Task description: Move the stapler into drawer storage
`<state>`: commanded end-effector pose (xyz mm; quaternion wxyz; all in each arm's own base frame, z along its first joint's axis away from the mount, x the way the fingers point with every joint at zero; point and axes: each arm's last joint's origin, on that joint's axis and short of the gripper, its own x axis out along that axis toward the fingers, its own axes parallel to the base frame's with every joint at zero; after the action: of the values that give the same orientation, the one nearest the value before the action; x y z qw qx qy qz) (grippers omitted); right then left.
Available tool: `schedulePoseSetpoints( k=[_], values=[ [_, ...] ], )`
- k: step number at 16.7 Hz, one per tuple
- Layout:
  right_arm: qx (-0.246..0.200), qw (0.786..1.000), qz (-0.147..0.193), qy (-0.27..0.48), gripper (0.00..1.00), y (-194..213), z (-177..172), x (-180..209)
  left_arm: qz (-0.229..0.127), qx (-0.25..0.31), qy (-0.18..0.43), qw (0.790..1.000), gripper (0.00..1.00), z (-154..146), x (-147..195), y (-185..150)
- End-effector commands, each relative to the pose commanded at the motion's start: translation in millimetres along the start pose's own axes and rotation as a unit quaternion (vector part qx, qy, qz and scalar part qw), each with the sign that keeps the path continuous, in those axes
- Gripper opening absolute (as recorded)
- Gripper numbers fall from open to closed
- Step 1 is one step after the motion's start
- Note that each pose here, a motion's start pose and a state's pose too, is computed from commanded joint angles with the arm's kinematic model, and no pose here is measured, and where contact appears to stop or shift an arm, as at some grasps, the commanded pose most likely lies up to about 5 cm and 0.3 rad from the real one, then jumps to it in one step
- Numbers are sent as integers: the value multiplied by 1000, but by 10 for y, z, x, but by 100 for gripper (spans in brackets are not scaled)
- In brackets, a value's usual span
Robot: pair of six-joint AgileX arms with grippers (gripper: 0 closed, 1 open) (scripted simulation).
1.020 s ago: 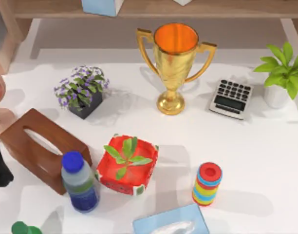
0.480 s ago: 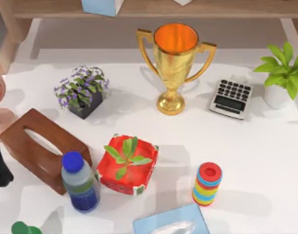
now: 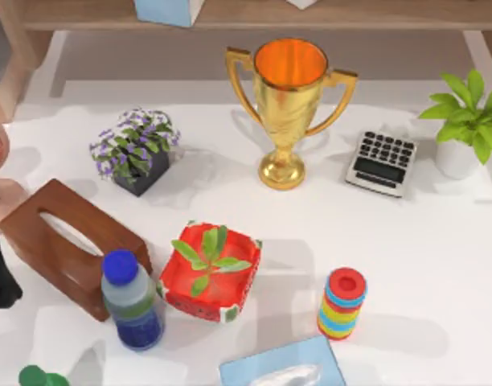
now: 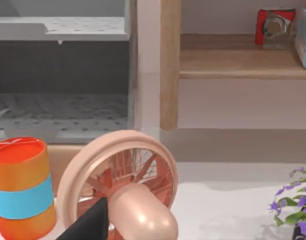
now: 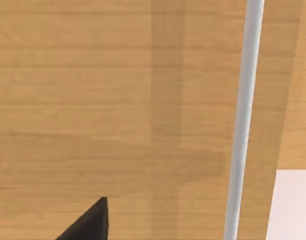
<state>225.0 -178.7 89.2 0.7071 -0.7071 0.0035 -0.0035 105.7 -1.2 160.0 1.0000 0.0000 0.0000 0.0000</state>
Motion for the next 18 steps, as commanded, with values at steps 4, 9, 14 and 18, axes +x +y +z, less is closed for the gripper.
schedulePoseSetpoints(
  k=[4, 9, 14, 18],
  values=[
    [0, 1000, -1, 2, 100, -7, -11, 9, 0, 0, 0, 1000, 100, 0, 0, 0],
    [0, 1000, 0, 0, 100, 0, -1, 239, 0, 0, 0, 1000, 100, 0, 0, 0],
    [0, 1000, 0, 0, 92, 0, 0, 250, 0, 0, 0, 1000, 100, 0, 0, 0],
    [0, 1000, 0, 0, 62, 0, 0, 250, 0, 0, 0, 1000, 100, 0, 0, 0]
  ],
)
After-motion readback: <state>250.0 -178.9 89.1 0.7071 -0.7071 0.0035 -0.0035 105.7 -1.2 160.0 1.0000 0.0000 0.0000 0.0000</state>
